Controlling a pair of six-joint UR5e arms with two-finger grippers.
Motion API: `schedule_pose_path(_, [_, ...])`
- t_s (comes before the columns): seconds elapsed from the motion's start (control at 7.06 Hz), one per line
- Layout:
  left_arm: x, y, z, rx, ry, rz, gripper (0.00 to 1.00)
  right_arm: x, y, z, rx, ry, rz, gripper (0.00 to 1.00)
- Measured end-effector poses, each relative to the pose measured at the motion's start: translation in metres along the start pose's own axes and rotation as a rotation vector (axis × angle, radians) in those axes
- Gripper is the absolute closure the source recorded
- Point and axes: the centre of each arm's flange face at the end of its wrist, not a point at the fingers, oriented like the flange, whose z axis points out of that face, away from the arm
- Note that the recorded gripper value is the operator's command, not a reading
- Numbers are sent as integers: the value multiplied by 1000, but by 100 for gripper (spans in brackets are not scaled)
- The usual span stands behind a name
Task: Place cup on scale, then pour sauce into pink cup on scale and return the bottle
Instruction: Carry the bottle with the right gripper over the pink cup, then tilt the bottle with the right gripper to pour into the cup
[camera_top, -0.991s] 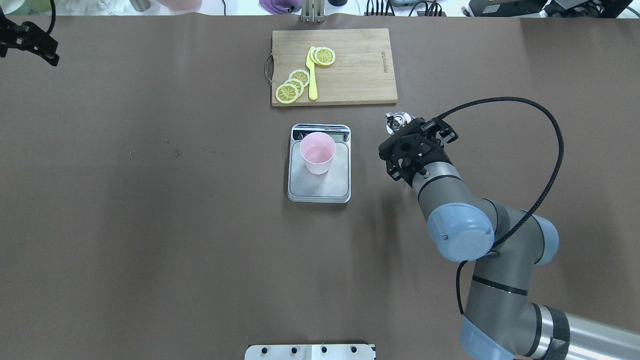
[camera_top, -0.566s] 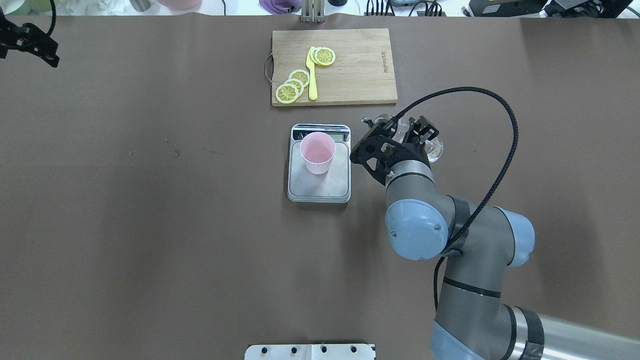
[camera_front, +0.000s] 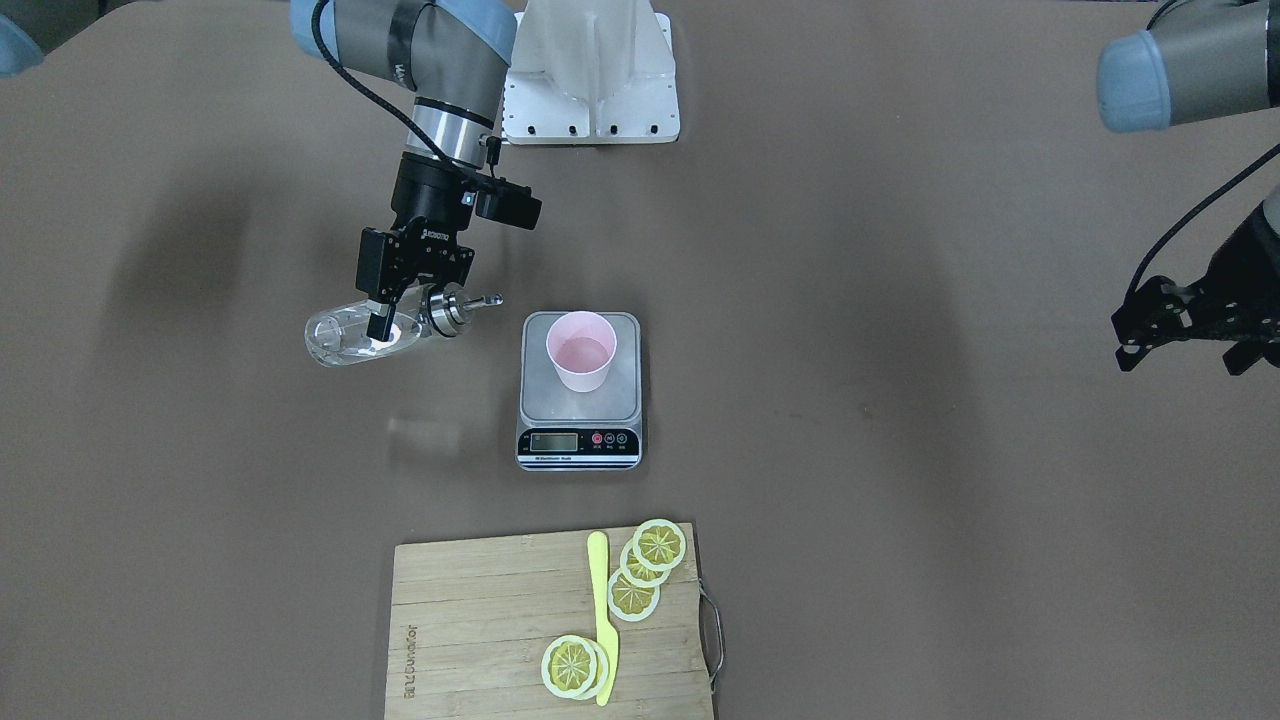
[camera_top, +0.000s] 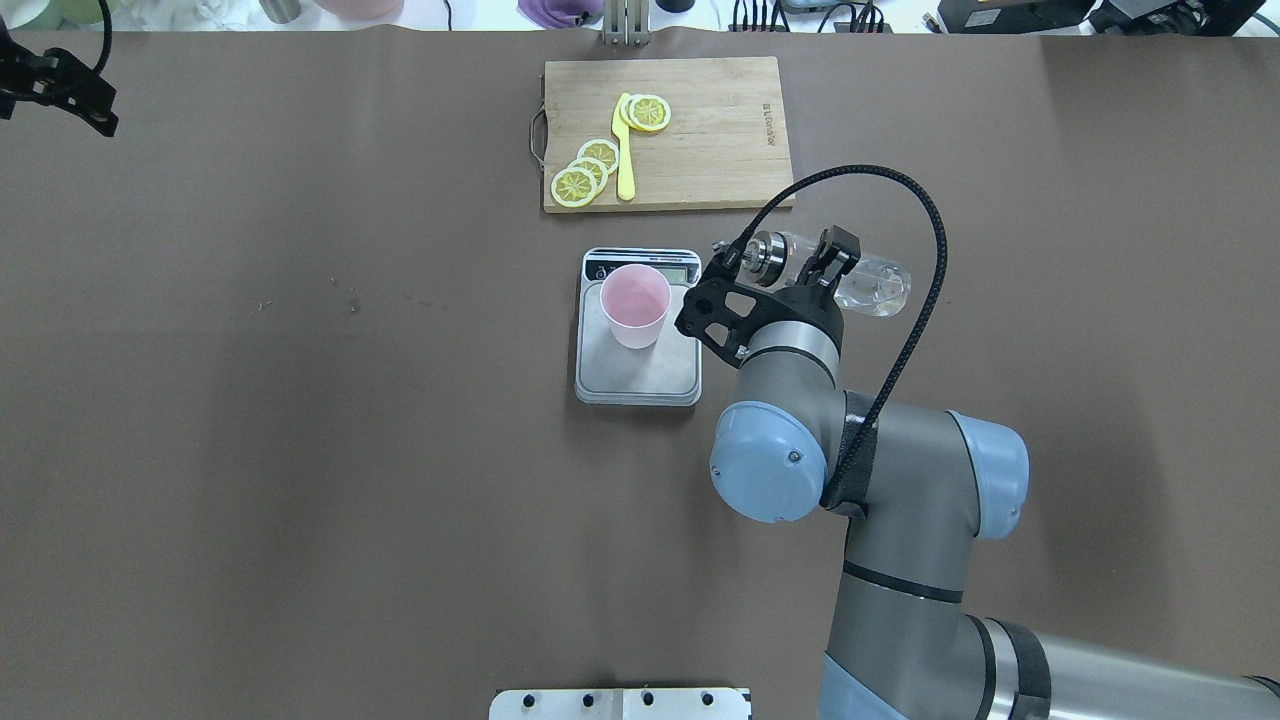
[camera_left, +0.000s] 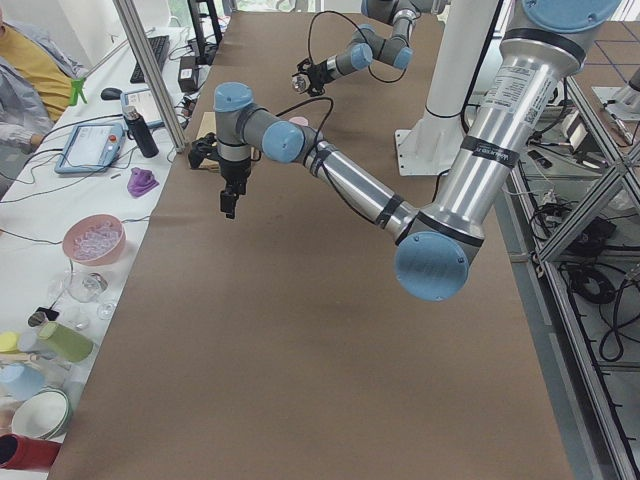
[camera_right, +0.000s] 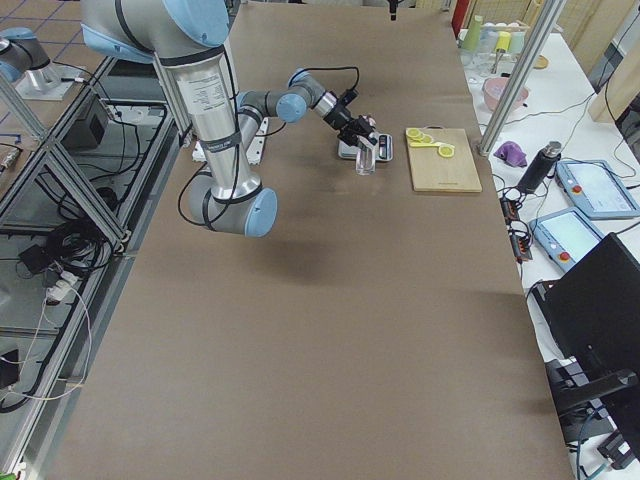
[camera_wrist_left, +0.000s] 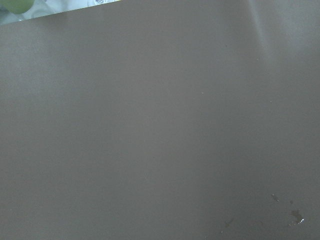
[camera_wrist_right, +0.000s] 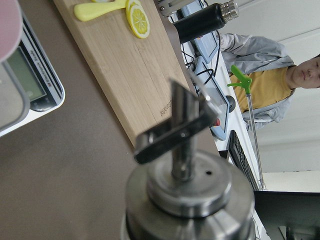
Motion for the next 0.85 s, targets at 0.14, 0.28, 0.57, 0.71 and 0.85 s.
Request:
schedule_pose_path(0.14, [0,0,0,0,0,0,2,-4,0,0,1,18,-48,100])
schedule_pose_path(0.28, [0,0,0,0,0,1,2,-7,-5,0,4,36,-98,100])
schedule_pose_path(0.57, [0,0,0,0,0,1,2,-15,-21,3,8,66,-142,100])
schedule_pose_path(0.71, [0,0,0,1,-1,0,2,-21,-29,5,9,83,-153,100])
schedule_pose_path(0.85, [0,0,0,0,-1,0,2,-28,-33,7,11,103,-167,100])
